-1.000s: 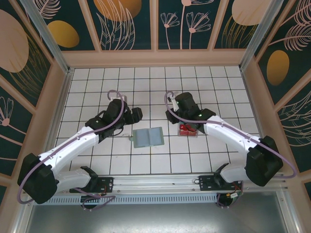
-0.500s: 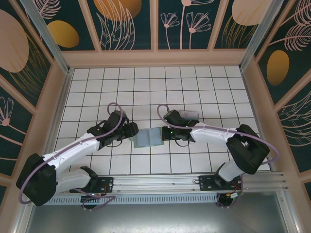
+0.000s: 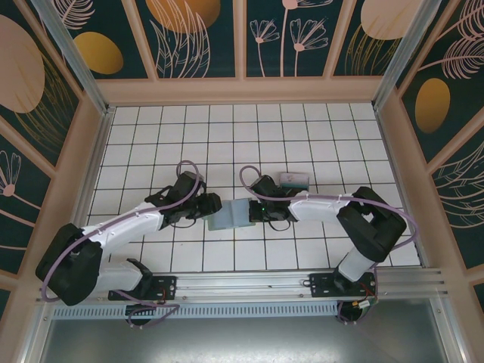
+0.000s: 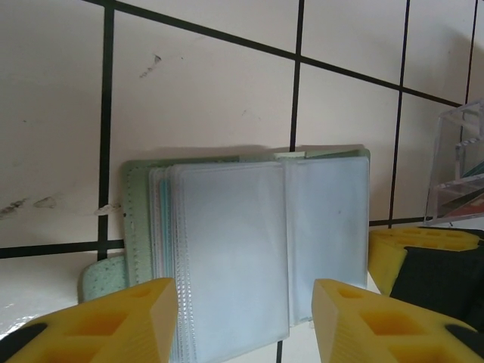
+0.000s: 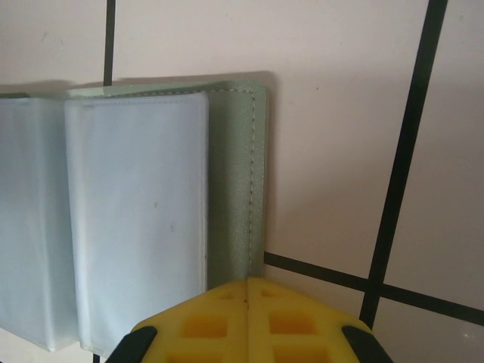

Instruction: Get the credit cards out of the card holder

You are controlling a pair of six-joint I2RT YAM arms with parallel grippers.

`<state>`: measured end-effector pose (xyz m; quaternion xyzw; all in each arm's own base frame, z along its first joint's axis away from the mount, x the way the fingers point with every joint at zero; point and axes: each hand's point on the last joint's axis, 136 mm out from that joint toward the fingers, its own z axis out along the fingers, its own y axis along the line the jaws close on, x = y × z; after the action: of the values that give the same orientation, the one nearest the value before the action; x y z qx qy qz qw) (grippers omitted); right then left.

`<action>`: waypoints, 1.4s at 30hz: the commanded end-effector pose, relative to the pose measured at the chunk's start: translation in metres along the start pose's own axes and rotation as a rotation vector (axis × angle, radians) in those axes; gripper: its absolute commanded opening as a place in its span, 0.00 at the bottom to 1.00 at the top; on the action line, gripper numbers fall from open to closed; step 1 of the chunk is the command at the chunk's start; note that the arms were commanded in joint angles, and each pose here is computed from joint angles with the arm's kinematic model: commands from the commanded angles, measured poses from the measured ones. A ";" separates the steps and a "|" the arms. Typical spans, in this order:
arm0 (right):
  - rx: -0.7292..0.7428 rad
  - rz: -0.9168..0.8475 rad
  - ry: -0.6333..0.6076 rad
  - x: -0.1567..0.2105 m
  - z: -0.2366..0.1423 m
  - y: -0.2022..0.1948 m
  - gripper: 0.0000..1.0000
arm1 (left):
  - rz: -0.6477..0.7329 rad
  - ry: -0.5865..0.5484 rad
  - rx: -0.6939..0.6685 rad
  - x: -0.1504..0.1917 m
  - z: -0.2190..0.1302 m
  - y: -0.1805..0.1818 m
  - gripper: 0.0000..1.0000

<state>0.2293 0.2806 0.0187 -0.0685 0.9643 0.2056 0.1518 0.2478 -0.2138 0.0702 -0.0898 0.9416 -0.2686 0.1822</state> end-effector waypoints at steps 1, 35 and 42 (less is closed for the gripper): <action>0.027 0.014 0.012 0.005 0.009 -0.006 0.00 | 0.015 0.022 0.011 0.002 0.006 -0.001 0.49; 0.029 0.007 0.040 0.011 0.015 -0.005 0.00 | 0.030 0.167 0.001 0.031 0.036 0.004 0.48; 0.027 0.007 0.042 0.011 0.016 -0.004 0.00 | 0.054 0.182 0.045 0.033 0.039 -0.012 0.49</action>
<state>0.2327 0.2857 0.0180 -0.0680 0.9628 0.2106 0.1553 0.2340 -0.2415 0.0339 -0.0542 0.9516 -0.2816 0.1107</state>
